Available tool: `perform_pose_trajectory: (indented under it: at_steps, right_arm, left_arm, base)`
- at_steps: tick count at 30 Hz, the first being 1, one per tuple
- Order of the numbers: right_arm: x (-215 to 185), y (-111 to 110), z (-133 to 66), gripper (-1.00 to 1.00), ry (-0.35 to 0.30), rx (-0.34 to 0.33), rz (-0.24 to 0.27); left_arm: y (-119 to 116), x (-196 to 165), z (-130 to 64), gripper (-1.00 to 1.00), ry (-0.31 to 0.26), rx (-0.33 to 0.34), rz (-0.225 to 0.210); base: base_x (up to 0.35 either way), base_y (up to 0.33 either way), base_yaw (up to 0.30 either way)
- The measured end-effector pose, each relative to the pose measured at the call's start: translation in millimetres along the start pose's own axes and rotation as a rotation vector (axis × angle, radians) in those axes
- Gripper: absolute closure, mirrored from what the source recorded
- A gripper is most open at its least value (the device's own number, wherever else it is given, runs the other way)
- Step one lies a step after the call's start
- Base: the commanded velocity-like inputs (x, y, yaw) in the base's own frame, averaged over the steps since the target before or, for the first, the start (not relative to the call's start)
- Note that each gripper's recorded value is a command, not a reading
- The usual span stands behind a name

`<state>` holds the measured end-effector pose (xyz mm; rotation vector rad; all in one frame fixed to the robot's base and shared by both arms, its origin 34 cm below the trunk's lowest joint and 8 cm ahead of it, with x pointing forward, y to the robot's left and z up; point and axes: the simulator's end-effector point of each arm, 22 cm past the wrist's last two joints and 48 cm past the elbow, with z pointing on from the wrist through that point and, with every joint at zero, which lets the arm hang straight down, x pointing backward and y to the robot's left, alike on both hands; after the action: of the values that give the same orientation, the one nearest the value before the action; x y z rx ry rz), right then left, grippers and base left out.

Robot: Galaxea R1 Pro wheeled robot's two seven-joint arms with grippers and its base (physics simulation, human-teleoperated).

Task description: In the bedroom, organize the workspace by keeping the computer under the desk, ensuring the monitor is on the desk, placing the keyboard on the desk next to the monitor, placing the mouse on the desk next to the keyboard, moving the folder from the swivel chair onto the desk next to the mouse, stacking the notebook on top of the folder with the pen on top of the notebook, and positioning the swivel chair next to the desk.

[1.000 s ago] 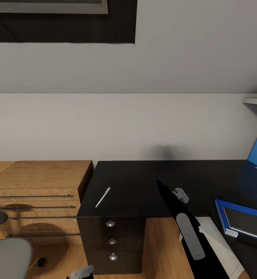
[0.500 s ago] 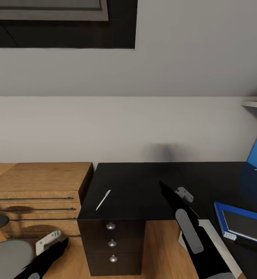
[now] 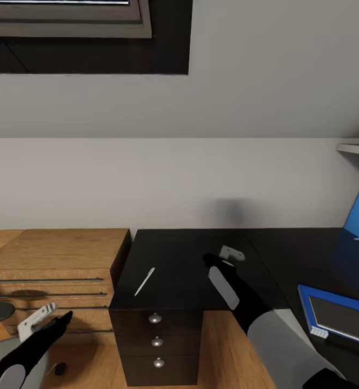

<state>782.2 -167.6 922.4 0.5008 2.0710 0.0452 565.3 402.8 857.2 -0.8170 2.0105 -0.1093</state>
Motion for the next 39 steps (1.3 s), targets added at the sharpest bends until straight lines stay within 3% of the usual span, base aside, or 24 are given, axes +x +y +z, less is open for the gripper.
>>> perform_pose_trajectory:
  at_steps: [5,7,13,22,27,39]
  right_arm:
    - [35,-2,-2.7,-1.0,0.034,0.005,-0.002]
    - [56,14,-9.6,-1.0,0.079,-0.02,-0.067]
    - [86,53,-27.6,-1.0,0.104,-0.088,-0.207]
    - [92,55,-27.8,-1.0,0.112,-0.093,-0.222]
    - [100,50,-24.0,-1.0,0.127,-0.083,-0.231]
    - [127,40,-19.2,-1.0,0.152,-0.064,-0.313]
  left_arm:
    - [-1,1,0.0,-1.0,0.004,0.004,0.008]
    - [0,-1,-0.2,-1.0,0.002,0.002,0.011]
    - [1,-2,-0.2,-1.0,0.003,-0.002,0.027]
    - [-10,10,0.3,-1.0,0.009,0.002,0.109]
    - [-14,14,0.9,-1.0,0.017,0.008,0.123]
    - [-27,27,0.2,-1.0,0.037,0.035,0.148]
  base:
    - [0.0,0.0,0.031]
    - [0.0,0.0,0.2]
    - [0.069,0.021,0.26]
    - [0.278,0.168,0.275]
    - [0.205,0.095,0.177]
    - [0.019,0.008,0.015]
